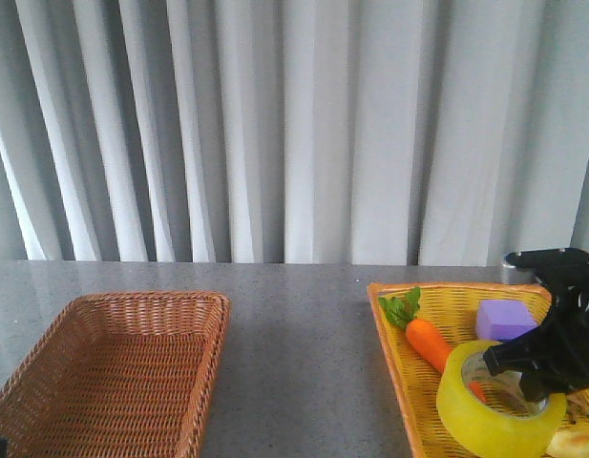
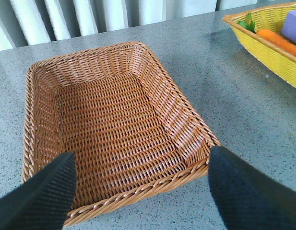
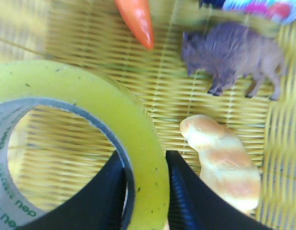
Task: Transfer tape with both arms
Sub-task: 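Lower the right gripper into the yellow tray around the yellow tape roll, then lift the tape roll with the right gripper and carry it toward the table center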
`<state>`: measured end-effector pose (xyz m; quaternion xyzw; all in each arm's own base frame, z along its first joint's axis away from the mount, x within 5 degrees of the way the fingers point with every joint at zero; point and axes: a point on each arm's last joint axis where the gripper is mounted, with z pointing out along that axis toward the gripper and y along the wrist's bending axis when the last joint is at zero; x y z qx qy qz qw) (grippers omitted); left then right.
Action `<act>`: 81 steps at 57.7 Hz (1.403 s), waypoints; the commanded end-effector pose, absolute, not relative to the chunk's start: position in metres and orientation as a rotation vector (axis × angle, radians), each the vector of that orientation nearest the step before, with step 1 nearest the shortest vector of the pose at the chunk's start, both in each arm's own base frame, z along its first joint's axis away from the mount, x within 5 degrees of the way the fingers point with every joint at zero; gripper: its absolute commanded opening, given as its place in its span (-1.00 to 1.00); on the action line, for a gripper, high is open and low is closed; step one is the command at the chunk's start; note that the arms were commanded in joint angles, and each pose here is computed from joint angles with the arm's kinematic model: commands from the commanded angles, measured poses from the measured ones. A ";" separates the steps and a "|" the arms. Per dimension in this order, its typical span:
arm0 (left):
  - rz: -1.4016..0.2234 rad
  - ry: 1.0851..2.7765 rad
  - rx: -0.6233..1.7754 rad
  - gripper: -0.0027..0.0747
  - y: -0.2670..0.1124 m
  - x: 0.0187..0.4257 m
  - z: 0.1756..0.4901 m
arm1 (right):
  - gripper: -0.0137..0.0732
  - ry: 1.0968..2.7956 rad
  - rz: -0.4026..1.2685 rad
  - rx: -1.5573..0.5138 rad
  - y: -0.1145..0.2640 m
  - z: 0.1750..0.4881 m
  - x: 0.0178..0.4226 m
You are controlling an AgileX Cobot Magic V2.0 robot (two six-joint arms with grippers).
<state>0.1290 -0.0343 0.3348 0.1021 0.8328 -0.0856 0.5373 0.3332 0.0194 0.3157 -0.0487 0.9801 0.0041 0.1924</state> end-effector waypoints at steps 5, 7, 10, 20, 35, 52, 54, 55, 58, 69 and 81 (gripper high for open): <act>-0.225 1.878 0.227 0.50 -0.036 0.131 0.351 | -0.33 2.504 0.157 -0.203 0.030 0.375 0.324; -0.225 1.878 0.227 0.50 -0.036 0.131 0.351 | -0.33 2.481 0.190 -0.219 0.033 0.381 0.325; -0.225 1.877 0.227 0.50 -0.036 0.131 0.351 | -0.33 2.454 0.217 -0.247 0.040 0.387 0.327; -0.225 1.877 0.227 0.50 -0.036 0.131 0.351 | -0.31 2.421 0.240 -0.410 0.084 0.391 0.335; -0.225 1.877 0.227 0.50 -0.036 0.131 0.351 | -0.30 2.435 0.179 -0.688 0.163 0.350 0.353; -0.225 1.877 0.227 0.50 -0.036 0.131 0.351 | -0.29 2.395 0.153 -0.784 0.203 0.307 0.372; -0.225 1.877 0.227 0.50 -0.036 0.131 0.351 | -0.29 2.398 0.145 -0.786 0.203 0.303 0.375; -0.225 1.877 0.227 0.50 -0.036 0.131 0.351 | -0.29 2.401 0.145 -0.784 0.203 0.300 0.377; -0.225 1.877 0.227 0.50 -0.036 0.131 0.351 | -0.28 2.400 0.139 -0.787 0.205 0.295 0.380; -0.225 1.877 0.227 0.50 -0.036 0.131 0.351 | -0.26 2.358 0.120 -0.785 0.208 0.285 0.390; -0.225 1.877 0.227 0.50 -0.036 0.131 0.351 | -0.10 2.338 0.062 -0.760 0.206 0.281 0.396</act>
